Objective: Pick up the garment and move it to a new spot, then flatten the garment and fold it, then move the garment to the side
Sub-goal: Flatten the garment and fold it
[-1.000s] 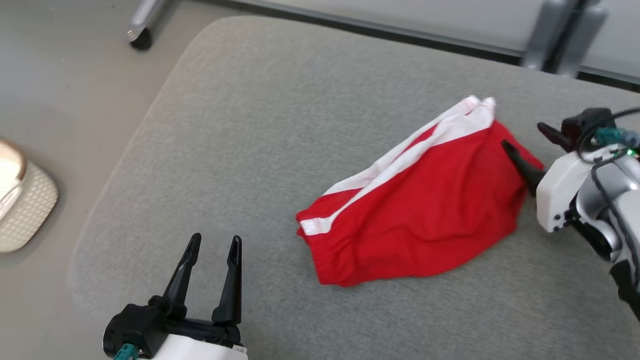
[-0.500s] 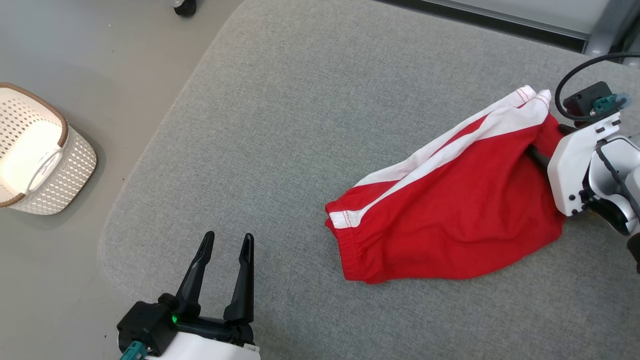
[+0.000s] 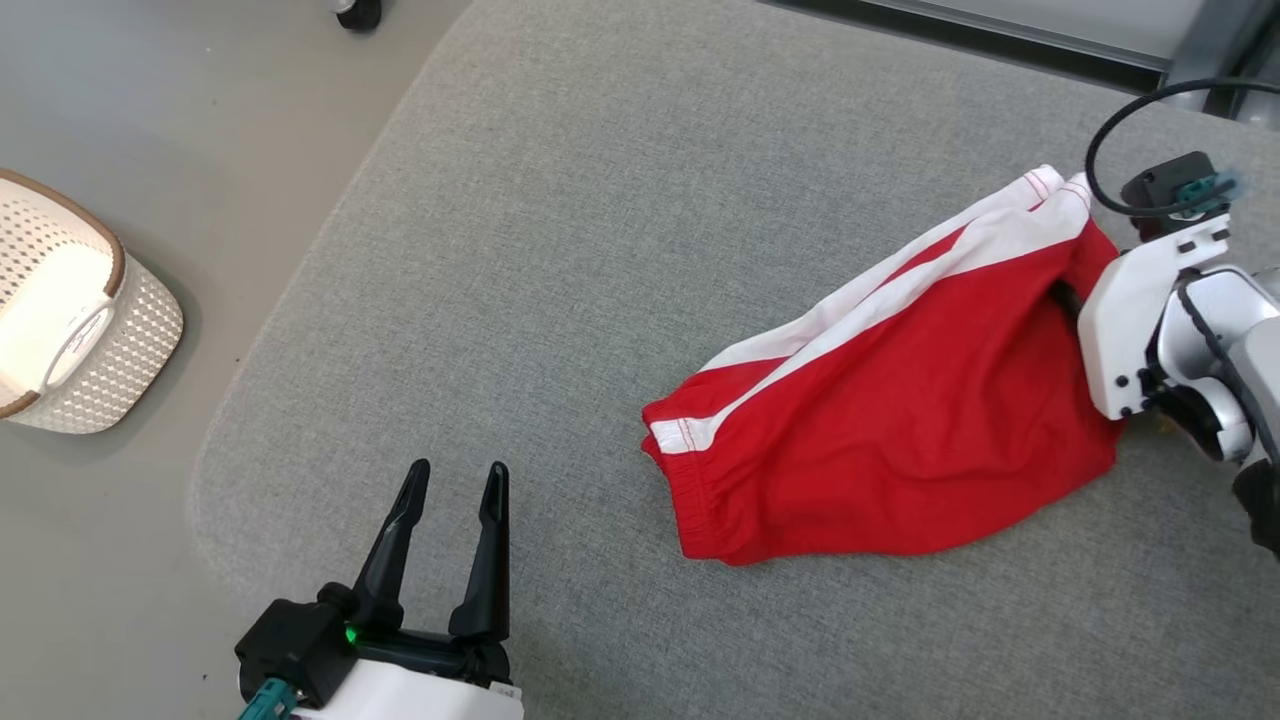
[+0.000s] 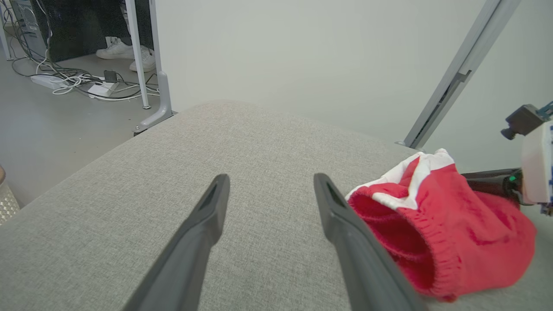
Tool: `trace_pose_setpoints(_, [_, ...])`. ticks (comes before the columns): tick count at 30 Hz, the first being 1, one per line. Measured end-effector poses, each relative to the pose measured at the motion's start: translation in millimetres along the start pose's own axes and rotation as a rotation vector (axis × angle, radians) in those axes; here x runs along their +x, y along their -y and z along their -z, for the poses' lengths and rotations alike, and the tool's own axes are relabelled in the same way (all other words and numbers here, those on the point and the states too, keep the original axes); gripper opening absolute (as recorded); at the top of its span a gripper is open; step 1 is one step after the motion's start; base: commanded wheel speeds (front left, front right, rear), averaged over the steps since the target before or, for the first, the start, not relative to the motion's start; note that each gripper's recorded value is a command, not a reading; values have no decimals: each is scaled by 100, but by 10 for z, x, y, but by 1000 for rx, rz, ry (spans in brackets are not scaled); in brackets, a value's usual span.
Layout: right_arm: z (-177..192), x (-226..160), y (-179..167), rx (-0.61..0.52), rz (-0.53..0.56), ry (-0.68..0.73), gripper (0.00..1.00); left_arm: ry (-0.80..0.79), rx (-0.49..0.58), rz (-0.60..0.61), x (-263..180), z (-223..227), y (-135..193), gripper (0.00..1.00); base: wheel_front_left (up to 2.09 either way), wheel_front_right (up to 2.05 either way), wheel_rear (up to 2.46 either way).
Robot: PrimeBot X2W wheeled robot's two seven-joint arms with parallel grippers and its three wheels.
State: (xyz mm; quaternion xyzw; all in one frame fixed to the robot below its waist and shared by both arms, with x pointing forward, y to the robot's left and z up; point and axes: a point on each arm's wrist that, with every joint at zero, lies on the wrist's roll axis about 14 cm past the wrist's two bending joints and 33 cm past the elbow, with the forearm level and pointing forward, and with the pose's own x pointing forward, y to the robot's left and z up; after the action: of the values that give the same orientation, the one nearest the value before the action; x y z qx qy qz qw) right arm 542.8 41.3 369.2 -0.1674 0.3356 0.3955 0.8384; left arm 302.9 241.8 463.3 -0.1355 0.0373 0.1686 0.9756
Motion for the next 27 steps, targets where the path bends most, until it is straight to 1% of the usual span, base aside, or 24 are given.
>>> trace_pose_setpoints(1, [-10, -7, -43, 2, -11, 4, 0, 1, -2, -3, 4, -1, -5, 100, 0, 0, 0])
trace_pose_setpoints(5, [8, -85, -124, 54, -36, 17, 0, 10, -9, 10, 27, -21, 22, 100, 0, 0, 0])
trace_pose_setpoints(10, [48, -317, -92, 204, -30, 77, 0, 31, -15, 48, 61, -68, 106, 100, 0, 0, 0])
trace_pose_setpoints(16, [115, -782, 25, 355, 13, 189, 0, 42, -10, 138, 89, -74, 316, 100, 0, 0, 0])
trace_pose_setpoints(22, [323, -1299, 69, 494, 59, 286, 0, 57, -15, 249, 127, -95, 615, 100, 0, 0, 0])
trace_pose_setpoints(27, [591, -1670, 133, 605, 127, 343, 0, 62, -15, 330, 144, -96, 847, 100, 0, 0, 0])
